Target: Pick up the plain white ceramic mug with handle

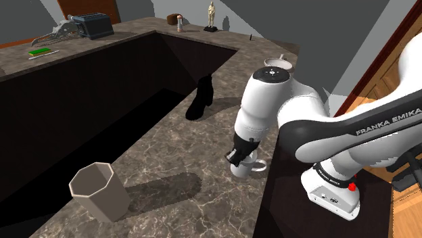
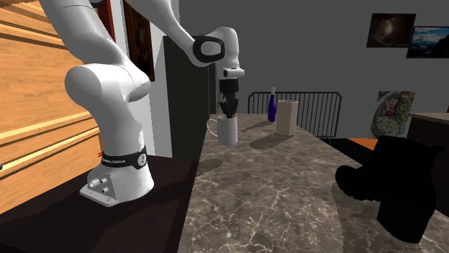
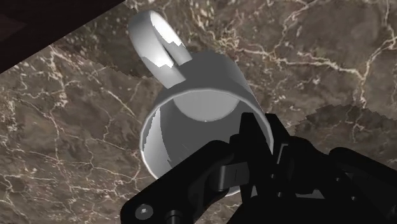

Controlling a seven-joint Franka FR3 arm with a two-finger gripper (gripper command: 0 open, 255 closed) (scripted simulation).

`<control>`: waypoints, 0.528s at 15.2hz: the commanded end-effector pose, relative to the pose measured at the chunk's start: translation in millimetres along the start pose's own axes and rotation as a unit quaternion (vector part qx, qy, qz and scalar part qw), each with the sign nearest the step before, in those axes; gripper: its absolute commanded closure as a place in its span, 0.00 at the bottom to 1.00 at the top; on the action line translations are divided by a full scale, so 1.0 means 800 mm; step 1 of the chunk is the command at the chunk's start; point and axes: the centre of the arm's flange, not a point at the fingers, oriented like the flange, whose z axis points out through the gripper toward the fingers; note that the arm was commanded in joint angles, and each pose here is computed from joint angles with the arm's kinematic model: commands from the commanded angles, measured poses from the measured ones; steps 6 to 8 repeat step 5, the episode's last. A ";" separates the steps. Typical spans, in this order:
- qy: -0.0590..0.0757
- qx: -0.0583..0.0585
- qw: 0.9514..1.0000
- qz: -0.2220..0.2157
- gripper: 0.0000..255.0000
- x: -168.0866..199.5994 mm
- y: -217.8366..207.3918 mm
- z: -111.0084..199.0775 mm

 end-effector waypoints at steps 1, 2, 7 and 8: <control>0.000 0.000 1.000 0.000 1.00 0.001 0.000 -0.013; 0.000 0.000 1.000 0.000 1.00 0.002 0.000 -0.020; 0.000 0.000 1.000 0.000 1.00 0.002 0.001 -0.027; 0.000 0.000 1.000 0.000 1.00 0.002 0.001 -0.027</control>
